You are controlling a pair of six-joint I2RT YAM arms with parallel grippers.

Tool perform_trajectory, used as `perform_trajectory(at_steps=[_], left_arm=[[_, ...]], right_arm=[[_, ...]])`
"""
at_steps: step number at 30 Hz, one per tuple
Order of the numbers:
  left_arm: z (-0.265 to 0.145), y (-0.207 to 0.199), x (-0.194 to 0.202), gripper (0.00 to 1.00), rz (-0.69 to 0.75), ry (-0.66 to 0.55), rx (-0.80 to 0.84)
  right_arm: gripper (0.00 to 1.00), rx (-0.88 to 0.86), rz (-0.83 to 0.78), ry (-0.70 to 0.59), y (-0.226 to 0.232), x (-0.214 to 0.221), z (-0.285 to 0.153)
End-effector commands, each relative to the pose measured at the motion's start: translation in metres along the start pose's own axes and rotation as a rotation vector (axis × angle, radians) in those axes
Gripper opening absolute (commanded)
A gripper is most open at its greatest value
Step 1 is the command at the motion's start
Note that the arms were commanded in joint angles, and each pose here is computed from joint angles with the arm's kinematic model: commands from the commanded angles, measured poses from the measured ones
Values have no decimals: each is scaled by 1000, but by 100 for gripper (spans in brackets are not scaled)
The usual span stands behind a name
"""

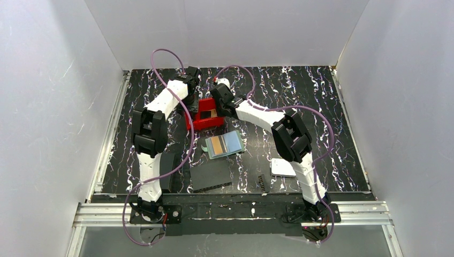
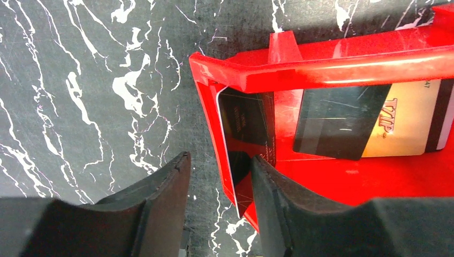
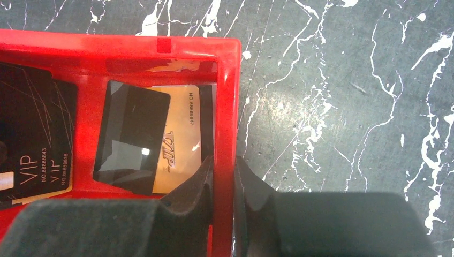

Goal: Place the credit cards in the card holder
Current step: Pick up the credit card from the storage box.

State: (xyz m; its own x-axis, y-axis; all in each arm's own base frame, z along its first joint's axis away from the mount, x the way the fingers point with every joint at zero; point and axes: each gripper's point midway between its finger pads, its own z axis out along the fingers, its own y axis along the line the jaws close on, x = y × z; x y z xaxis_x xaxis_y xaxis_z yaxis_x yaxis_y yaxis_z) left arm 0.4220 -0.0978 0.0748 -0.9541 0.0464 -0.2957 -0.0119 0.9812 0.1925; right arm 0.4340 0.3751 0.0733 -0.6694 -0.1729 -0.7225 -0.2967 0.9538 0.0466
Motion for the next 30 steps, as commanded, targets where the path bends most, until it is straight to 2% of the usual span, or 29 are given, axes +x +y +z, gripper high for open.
perform_trajectory(at_steps=[1, 16, 23, 26, 30], left_arm=[[-26, 24, -3, 41, -1, -37, -58], [-32, 19, -11, 11, -3, -57, -28], [-50, 16, -19, 2, -13, -106, 1], [-69, 15, -29, 0, -25, -155, 29], [-99, 12, -44, 0, -47, -233, 90]], right_arm=[[6, 45, -3, -28, -12, -10, -1], [1, 37, -16, -14, -10, -8, 1], [1, 38, -17, -15, -10, -8, 2], [9, 38, 1, -15, -9, -10, 1], [13, 11, 28, -10, -3, -10, 1]])
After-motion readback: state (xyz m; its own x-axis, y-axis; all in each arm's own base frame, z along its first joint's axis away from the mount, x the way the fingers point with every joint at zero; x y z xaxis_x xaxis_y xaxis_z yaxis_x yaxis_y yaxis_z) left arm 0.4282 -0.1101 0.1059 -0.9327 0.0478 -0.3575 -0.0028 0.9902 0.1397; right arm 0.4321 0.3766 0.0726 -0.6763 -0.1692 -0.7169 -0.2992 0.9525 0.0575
